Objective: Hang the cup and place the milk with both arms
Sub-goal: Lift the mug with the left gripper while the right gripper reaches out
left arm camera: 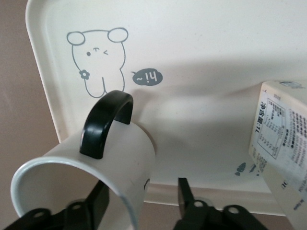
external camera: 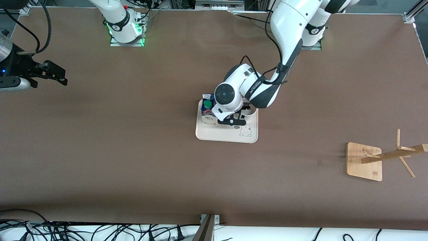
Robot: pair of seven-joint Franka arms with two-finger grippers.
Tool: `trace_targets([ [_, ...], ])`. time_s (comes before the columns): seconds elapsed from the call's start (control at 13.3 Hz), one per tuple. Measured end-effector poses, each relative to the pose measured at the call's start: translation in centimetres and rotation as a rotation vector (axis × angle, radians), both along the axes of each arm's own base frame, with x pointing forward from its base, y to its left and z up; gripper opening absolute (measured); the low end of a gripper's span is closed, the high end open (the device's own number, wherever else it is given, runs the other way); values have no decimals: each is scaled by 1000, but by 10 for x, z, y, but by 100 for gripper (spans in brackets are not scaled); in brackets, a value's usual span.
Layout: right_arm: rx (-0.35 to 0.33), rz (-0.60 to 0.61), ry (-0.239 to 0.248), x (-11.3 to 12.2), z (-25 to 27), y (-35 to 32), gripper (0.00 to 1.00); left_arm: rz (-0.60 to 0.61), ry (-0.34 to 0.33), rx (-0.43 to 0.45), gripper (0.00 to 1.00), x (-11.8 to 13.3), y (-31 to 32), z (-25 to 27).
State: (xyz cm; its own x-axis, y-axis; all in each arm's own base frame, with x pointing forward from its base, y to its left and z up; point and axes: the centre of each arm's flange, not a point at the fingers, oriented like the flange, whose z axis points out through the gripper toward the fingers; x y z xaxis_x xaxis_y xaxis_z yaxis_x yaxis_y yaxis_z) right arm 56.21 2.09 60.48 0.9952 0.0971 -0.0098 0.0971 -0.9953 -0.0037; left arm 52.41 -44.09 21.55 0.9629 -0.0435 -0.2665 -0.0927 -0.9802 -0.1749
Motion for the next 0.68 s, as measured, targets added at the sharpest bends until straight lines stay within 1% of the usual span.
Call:
trace_targets([
  [0.08, 0, 0, 0, 0, 0, 0, 100, 0, 0, 0, 48, 0, 0, 0],
  [0.15, 0, 0, 0, 0, 0, 0, 100, 1, -1, 1, 37, 0, 1, 0],
  [0.23, 0, 0, 0, 0, 0, 0, 100, 2, -1, 1, 28, 1, 1, 0],
  [0.38, 0, 0, 0, 0, 0, 0, 100, 3, -2, 0, 6, 2, 2, 0],
  [0.68, 0, 0, -7, 1, 1, 0, 100, 8, -13, -6, 6, 6, 2, 5],
])
